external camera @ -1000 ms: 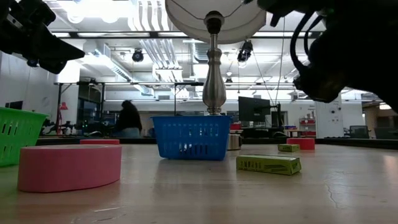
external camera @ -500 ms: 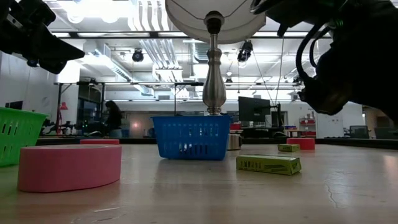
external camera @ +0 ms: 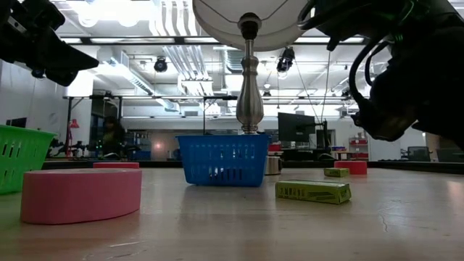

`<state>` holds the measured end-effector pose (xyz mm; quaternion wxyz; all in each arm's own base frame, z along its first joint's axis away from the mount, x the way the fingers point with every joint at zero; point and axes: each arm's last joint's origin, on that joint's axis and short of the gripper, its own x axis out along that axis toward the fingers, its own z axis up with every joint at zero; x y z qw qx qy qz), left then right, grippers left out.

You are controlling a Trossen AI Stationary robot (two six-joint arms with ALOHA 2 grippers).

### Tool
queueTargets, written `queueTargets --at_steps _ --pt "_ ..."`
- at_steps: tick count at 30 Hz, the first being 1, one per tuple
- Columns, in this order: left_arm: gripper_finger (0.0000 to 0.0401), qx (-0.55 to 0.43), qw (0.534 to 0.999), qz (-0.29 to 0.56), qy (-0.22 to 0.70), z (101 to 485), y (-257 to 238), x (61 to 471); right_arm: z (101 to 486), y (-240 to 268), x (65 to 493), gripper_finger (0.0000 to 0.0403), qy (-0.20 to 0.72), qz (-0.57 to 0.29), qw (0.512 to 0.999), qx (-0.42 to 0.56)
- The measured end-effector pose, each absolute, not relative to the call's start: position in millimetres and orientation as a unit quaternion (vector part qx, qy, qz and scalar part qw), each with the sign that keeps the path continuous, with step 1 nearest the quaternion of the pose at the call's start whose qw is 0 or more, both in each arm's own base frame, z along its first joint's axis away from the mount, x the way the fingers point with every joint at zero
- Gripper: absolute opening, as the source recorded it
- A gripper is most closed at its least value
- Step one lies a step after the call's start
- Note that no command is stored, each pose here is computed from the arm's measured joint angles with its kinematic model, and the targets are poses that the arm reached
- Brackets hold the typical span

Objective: Pick and place Stapler, Stapler remover, tape
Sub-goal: Put the bottom right green staple box into the yellow bin

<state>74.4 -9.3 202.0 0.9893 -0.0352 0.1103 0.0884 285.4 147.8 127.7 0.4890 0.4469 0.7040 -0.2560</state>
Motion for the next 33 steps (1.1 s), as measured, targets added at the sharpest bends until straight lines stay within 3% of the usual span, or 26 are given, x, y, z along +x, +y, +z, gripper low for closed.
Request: queueTargets --at_steps 7,16,22,33 --pt "0.0023 -0.035 0.989 0.088 0.11 202 -9 74 134 151 292 0.0106 0.698 -0.247 0.501 0.449" --pt "0.0023 -0.035 0.989 0.089 0.11 202 -9 74 158 157 308 0.0122 0.676 -0.22 0.519 0.474" --pt "0.0023 -0.035 0.989 0.089 0.11 202 -9 74 182 163 316 0.0111 0.655 -0.209 0.527 0.5" --pt "0.0023 -0.035 0.989 0.089 0.11 202 -9 74 241 169 290 0.0113 0.673 -0.274 0.508 0.463"
